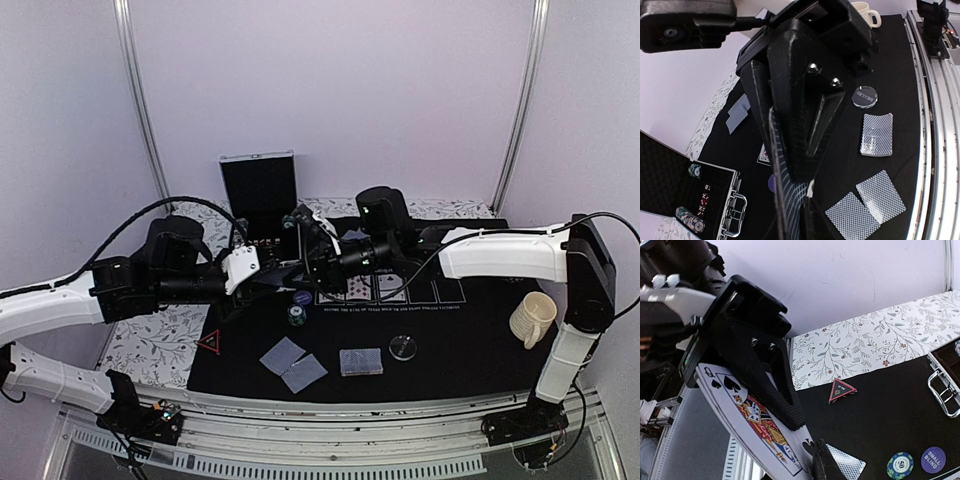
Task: Distribute texas hold em gaming equipment
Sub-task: Adjust the face-down deck piles.
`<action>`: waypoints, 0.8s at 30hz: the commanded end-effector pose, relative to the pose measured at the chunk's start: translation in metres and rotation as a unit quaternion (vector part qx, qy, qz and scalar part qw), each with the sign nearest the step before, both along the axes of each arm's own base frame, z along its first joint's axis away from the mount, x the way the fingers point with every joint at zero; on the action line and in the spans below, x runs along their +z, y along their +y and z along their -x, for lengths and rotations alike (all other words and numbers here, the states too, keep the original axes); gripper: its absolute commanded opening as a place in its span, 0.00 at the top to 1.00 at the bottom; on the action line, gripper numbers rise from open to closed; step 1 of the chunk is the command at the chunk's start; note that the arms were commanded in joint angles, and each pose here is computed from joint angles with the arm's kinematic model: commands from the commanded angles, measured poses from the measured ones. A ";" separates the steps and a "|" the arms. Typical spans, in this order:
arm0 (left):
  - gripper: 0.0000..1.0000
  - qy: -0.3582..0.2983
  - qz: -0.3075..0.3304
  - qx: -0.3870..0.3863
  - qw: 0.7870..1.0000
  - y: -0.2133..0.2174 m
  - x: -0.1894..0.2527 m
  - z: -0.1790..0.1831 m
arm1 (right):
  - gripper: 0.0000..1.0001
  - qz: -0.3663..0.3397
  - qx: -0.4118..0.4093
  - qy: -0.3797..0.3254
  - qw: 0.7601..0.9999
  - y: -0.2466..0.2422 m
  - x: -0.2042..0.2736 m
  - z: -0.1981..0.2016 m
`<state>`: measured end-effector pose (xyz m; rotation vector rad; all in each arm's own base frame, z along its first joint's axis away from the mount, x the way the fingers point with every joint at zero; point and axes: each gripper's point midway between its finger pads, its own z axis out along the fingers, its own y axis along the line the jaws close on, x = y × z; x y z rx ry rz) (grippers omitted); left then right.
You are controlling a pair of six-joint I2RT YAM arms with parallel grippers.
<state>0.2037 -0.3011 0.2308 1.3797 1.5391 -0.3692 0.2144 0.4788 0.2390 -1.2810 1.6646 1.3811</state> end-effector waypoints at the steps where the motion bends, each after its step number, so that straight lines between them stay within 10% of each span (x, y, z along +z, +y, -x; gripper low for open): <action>1: 0.93 0.010 0.022 -0.021 0.999 -0.001 0.001 0.010 | 0.95 -0.027 0.019 -0.024 0.999 -0.007 0.020 0.012; 10: 0.90 0.026 0.045 -0.050 0.997 -0.004 0.007 0.023 | 0.98 -0.031 0.032 -0.043 0.998 -0.018 0.032 0.022; 24: 0.46 0.049 0.106 -0.077 0.990 0.001 0.031 0.040 | 0.98 -0.020 0.032 -0.071 0.997 -0.029 0.033 0.025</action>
